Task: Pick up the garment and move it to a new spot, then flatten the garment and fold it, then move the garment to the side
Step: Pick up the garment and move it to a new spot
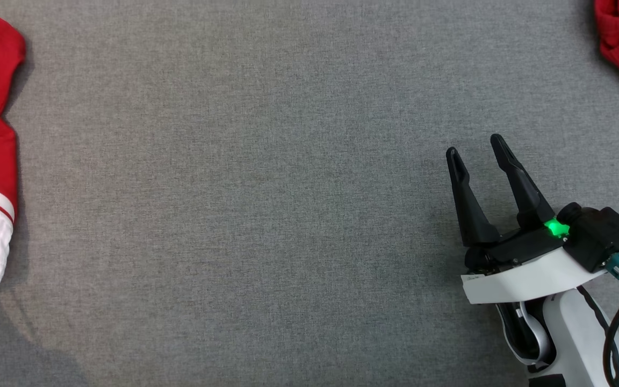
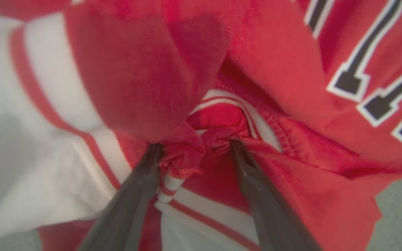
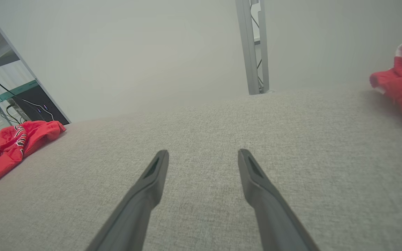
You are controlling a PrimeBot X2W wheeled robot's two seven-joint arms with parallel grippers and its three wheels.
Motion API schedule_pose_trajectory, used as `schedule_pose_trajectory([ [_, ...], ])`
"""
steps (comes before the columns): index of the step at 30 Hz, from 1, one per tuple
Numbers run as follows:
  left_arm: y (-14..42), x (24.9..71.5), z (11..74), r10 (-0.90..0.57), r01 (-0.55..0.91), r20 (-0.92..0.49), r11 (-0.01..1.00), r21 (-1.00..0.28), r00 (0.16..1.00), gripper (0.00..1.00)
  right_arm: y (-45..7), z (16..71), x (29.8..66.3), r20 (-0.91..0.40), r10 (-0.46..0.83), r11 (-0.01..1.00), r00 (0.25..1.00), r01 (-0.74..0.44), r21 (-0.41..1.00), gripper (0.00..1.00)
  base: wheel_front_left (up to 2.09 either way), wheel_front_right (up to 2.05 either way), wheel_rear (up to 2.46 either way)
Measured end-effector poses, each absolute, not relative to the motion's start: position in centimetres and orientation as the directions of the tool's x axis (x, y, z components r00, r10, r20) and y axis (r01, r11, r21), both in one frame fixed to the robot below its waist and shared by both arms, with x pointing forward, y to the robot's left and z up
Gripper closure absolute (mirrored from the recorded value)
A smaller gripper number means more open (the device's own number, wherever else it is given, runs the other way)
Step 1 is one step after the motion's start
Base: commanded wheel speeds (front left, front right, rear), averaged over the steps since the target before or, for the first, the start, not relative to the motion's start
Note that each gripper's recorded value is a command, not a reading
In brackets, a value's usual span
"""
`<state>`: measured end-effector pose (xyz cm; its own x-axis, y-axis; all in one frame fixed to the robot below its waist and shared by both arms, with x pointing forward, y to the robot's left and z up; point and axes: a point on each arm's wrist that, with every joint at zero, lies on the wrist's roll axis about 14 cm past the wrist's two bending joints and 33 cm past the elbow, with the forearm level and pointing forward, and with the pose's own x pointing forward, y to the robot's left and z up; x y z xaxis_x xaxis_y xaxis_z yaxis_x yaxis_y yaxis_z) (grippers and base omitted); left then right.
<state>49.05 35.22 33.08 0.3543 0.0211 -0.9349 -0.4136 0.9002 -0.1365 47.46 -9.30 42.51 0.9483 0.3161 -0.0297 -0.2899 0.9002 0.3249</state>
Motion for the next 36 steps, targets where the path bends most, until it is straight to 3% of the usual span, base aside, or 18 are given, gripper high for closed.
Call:
schedule_pose_trajectory([
  [2, 35.1, 49.0, 32.7, 0.012, -0.413, -0.940, 0.900, -0.138, 0.341, 0.02, -9.2, 42.3, 47.6, -0.032, 0.318, 0.900, 0.948, -0.291, 0.324, 0.00, 0.00, 0.00, 0.00],
  [4, 35.1, 49.0, 32.7, 0.010, -0.410, -0.941, 0.902, -0.138, 0.338, 0.51, -9.2, 42.1, 47.7, -0.036, 0.319, 0.900, 0.947, -0.291, 0.326, 0.00, 0.00, 0.00, 0.00],
  [5, 35.1, 49.0, 32.7, 0.010, -0.408, -0.941, 0.902, -0.138, 0.338, 0.62, -9.1, 42.1, 47.7, -0.035, 0.320, 0.899, 0.947, -0.292, 0.325, 0.00, 0.00, 0.00, 0.00],
  [6, 35.0, 49.0, 32.8, 0.009, -0.406, -0.940, 0.903, -0.139, 0.341, 1.00, -9.1, 42.2, 47.7, -0.034, 0.321, 0.899, 0.947, -0.293, 0.324, 0.00, 0.00, 0.00, 0.00],
  [14, 34.1, 49.6, 34.3, -0.006, -0.380, -0.909, 0.907, -0.180, 0.417, 1.00, -8.8, 43.5, 47.5, -0.008, 0.330, 0.897, 0.944, -0.310, 0.316, 0.00, 0.00, 0.00, 0.00],
  [22, 33.3, 50.9, 39.6, -0.018, -0.292, -0.828, 0.931, -0.217, 0.560, 1.00, -8.6, 46.1, 46.3, 0.035, 0.335, 0.892, 0.942, -0.329, 0.309, 0.00, 0.00, 0.00, 0.00],
  [30, 29.9, 51.9, 47.4, -0.101, -0.087, -0.694, 0.969, -0.231, 0.713, 1.00, -8.1, 49.1, 44.5, 0.091, 0.347, 0.883, 0.934, -0.358, 0.303, 0.00, 0.00, 0.00, 0.00],
  [36, 25.6, 51.2, 51.4, -0.207, 0.102, -0.621, 0.974, -0.201, 0.756, 1.00, -8.9, 50.9, 43.0, 0.121, 0.324, 0.891, 0.938, -0.345, 0.295, 0.00, 0.00, 0.00, 0.00],
])
